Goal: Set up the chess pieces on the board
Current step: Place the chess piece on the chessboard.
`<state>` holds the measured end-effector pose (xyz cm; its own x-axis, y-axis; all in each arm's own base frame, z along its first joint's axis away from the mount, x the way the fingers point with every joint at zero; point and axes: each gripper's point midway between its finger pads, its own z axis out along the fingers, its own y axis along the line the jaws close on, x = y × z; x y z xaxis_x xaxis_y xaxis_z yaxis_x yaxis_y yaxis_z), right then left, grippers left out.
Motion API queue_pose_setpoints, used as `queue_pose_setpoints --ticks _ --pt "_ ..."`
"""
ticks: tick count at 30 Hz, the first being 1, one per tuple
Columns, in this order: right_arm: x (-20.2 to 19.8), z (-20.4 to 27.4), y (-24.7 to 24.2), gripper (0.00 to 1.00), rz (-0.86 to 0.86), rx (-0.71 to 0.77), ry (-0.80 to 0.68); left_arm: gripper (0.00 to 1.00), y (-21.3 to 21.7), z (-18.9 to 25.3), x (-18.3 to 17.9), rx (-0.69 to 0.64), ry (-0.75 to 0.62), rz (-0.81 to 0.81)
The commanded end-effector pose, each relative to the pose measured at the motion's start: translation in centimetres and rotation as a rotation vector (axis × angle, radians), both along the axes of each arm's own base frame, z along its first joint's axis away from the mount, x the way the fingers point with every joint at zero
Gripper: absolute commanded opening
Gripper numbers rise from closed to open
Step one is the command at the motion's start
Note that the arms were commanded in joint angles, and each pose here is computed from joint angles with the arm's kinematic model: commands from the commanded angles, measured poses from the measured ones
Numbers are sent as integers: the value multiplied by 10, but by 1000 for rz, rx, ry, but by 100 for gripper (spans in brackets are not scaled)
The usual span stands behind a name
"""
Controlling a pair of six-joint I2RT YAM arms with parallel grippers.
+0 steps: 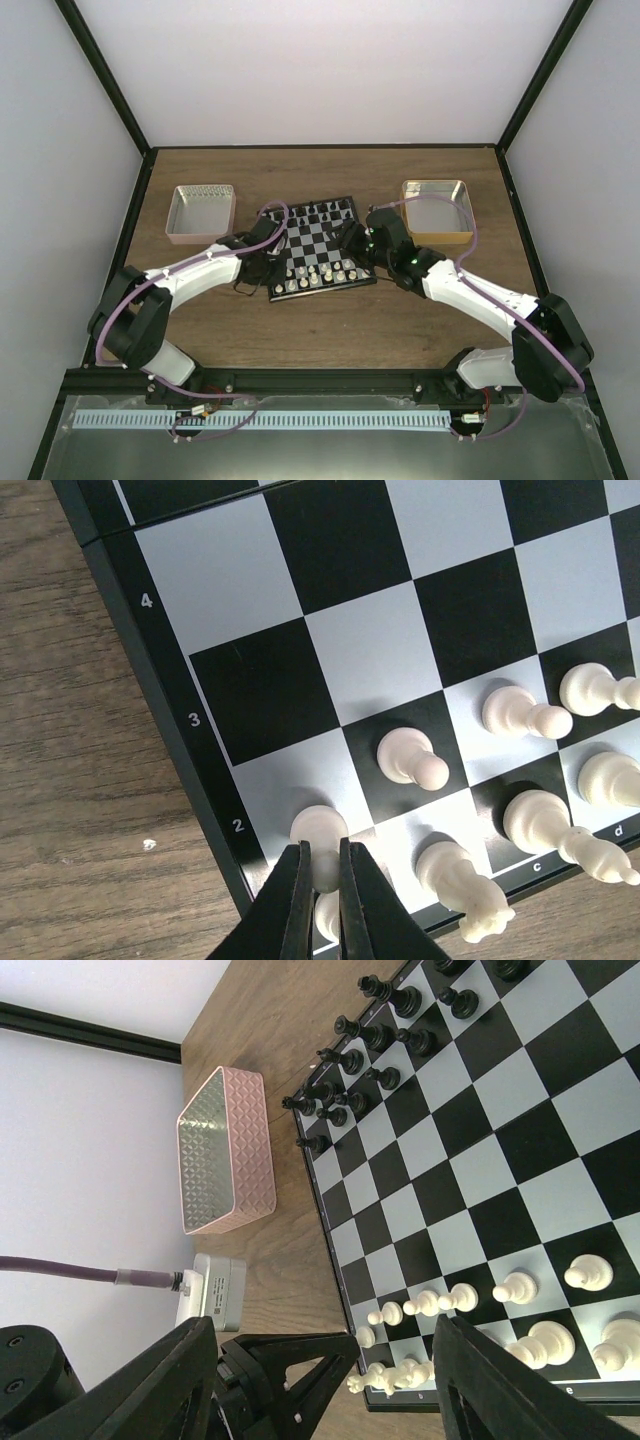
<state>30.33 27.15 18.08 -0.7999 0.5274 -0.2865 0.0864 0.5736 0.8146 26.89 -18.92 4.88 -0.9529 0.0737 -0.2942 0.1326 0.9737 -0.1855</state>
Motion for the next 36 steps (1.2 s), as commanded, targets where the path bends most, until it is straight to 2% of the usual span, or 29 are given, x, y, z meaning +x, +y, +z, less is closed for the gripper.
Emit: queue_pose_setpoints --ticks 1,12,26,32,36 --pt "0 3 -2 61 2 4 -13 6 1 0 7 12 -9 1" --pt "-3 -4 -2 61 8 2 2 11 0 -4 12 31 -7 -5" --pt "-4 -3 -5 61 3 -5 -3 23 1 8 18 45 -31 -19" --pt "-2 2 -12 62 -21 -32 -32 35 -4 31 24 8 -78 -23" --pt "-3 8 -26 62 -41 -99 -81 47 0 65 31 -13 -178 2"
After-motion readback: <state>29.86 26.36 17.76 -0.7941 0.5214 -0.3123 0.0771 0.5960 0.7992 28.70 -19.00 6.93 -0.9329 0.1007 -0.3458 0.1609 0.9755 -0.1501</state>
